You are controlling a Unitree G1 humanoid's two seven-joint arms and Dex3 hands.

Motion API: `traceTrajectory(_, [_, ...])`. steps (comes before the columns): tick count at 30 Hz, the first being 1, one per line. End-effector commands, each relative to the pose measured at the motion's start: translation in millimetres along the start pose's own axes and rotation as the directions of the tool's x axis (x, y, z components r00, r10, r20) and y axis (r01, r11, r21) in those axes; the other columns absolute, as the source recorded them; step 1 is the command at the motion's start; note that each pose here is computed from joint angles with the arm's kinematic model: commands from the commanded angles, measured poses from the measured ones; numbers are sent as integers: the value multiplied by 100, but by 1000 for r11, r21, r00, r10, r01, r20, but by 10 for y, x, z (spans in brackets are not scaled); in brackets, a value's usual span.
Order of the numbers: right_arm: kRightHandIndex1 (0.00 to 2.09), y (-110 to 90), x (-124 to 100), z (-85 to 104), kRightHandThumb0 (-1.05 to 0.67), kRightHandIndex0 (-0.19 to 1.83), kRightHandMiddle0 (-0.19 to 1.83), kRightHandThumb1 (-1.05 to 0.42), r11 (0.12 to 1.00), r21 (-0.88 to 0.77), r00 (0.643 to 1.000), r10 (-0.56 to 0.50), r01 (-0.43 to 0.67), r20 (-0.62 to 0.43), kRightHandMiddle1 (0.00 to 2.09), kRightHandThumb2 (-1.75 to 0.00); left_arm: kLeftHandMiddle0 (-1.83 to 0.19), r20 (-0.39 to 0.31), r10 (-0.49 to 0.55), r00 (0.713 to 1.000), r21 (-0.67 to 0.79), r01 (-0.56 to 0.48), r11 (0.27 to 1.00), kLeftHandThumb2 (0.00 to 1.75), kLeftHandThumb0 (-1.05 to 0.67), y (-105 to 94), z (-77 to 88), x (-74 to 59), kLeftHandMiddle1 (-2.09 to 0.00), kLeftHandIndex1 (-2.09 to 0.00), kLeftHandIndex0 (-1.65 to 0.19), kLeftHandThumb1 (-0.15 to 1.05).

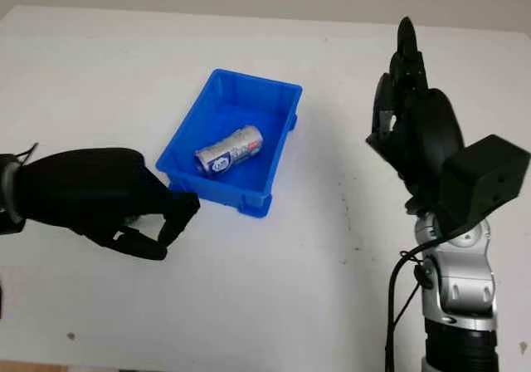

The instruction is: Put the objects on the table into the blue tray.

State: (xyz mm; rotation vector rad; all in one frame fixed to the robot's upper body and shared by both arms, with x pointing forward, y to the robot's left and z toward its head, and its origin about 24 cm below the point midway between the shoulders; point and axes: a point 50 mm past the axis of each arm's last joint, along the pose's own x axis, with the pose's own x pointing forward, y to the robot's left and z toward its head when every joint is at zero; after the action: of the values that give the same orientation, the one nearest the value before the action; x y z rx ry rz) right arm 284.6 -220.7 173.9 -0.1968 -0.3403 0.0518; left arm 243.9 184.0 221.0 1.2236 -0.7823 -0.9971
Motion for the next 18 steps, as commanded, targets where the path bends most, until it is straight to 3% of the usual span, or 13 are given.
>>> traceTrajectory(1, [0,-11,-2,8,-56,-19,-19,-105,1000,-4,1000,-4,4,13,0,-87,-57,-9,89,996,-81,-89,993,33,-43,100,74,-38,-209,-209,-42,105])
traceTrajectory(5, [0,-10,11,-2,-57,-19,-19,-105,1000,-4,1000,-2,2,9,0,-87,-45,-117,278,954,-246,-299,922,36,-43,309,40,-198,-209,-209,-31,105])
traceTrajectory(8, [0,-13,22,-8,-57,-19,-19,-105,1000,2,1000,-4,4,6,0,-87,-21,-226,386,895,-276,-438,855,27,-41,437,-60,-370,-203,-175,-18,105])
traceTrajectory(9, [0,-14,26,-6,-58,-19,-19,-105,1000,-1,1000,-1,1,9,0,-87,-17,-265,398,879,-274,-464,843,24,-43,477,-97,-428,-188,-161,-15,105])
traceTrajectory(13, [0,-19,35,8,-58,-19,-19,-105,1000,-3,1000,3,-3,12,0,-88,-28,-442,323,837,-181,-436,881,7,-63,640,-236,-670,-30,-33,-17,103])
traceTrajectory(15, [0,-21,37,12,-58,-19,-19,-105,1000,0,1000,3,-3,12,0,-88,-29,-505,274,818,-116,-380,918,5,-68,690,-290,-758,-12,-12,-11,100])
traceTrajectory(18, [0,-28,42,11,-58,-19,-19,-105,1000,9,1000,6,-6,15,0,-88,11,-600,176,780,-5,-224,975,4,-83,679,-421,-862,-2,-3,8,95])
